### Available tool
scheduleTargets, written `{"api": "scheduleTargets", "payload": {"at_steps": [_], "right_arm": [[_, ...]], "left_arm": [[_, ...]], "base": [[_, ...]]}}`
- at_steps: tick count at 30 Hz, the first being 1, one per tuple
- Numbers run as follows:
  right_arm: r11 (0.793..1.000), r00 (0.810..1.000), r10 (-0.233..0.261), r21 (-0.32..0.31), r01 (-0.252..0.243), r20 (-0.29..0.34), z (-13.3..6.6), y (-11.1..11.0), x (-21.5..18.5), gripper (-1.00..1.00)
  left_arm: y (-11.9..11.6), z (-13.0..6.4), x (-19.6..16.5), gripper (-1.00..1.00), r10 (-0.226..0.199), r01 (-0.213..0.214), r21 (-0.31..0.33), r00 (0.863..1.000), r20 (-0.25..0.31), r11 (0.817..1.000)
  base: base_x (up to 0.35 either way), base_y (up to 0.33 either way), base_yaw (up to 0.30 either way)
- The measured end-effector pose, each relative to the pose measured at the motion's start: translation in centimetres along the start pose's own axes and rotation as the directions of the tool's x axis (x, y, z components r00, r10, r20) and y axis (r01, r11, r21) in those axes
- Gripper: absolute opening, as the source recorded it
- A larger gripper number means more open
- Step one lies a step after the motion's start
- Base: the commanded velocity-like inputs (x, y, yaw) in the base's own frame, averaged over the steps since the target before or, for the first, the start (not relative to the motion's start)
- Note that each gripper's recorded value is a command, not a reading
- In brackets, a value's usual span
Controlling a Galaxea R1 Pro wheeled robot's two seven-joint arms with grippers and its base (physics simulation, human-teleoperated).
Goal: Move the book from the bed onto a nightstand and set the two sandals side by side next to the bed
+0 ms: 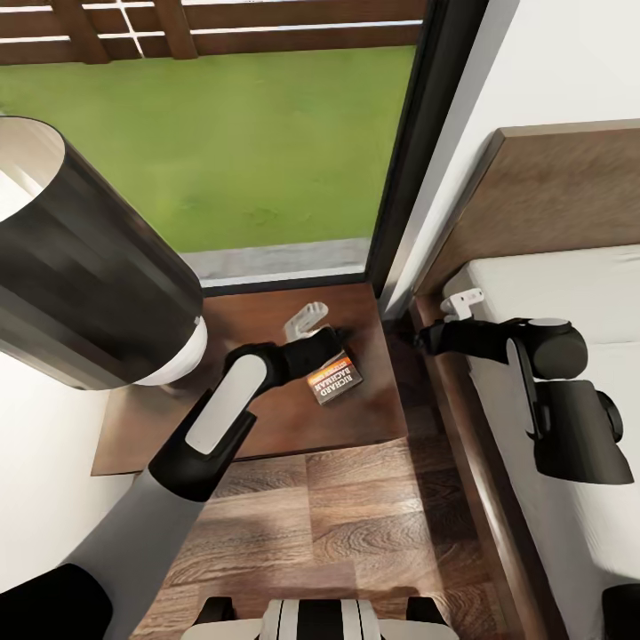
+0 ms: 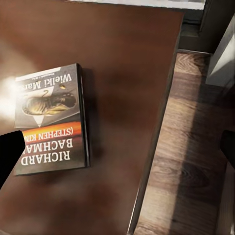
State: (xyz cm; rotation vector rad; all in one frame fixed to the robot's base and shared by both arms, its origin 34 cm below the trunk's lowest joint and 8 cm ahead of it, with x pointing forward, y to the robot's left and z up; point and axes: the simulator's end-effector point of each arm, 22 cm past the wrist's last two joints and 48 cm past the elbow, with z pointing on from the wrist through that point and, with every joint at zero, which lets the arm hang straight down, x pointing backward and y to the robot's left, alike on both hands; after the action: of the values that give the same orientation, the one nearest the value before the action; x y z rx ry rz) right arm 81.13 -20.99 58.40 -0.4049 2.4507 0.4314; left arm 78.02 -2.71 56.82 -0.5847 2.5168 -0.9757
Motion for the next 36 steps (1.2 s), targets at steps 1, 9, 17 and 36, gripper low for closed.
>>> {"api": "scheduleTargets", "payload": {"at_steps": [1, 9, 17, 36], "right_arm": [[1.000, 1.000, -0.001, 0.002, 0.001, 0.001, 0.0, -0.1, -0.1, 1.00], [1.000, 1.000, -0.006, 0.009, 0.006, 0.004, -0.2, -0.5, -0.3, 1.00], [1.000, 1.000, -0.009, 0.016, 0.009, 0.003, -0.3, -0.8, -0.4, 1.00], [1.000, 1.000, -0.011, 0.023, 0.011, -0.002, -0.5, -1.2, -0.1, 1.00]], "left_arm": [[-0.4, -0.1, -0.1, 1.00, 0.005, -0.005, 0.008, 1.000, 0.001, 1.000], [-1.9, -0.7, -0.2, 1.00, 0.023, -0.023, 0.043, 1.000, 0.001, 0.999], [-2.2, -0.8, -0.2, 1.00, 0.026, -0.026, 0.053, 1.000, 0.001, 0.998], [-2.4, -0.9, -0.2, 1.00, 0.012, -0.012, 0.052, 1.000, 0.004, 0.999]], "base": [[0.000, 0.000, 0.000], [0.000, 0.000, 0.000], [0.000, 0.000, 0.000], [0.000, 0.000, 0.000]]}}
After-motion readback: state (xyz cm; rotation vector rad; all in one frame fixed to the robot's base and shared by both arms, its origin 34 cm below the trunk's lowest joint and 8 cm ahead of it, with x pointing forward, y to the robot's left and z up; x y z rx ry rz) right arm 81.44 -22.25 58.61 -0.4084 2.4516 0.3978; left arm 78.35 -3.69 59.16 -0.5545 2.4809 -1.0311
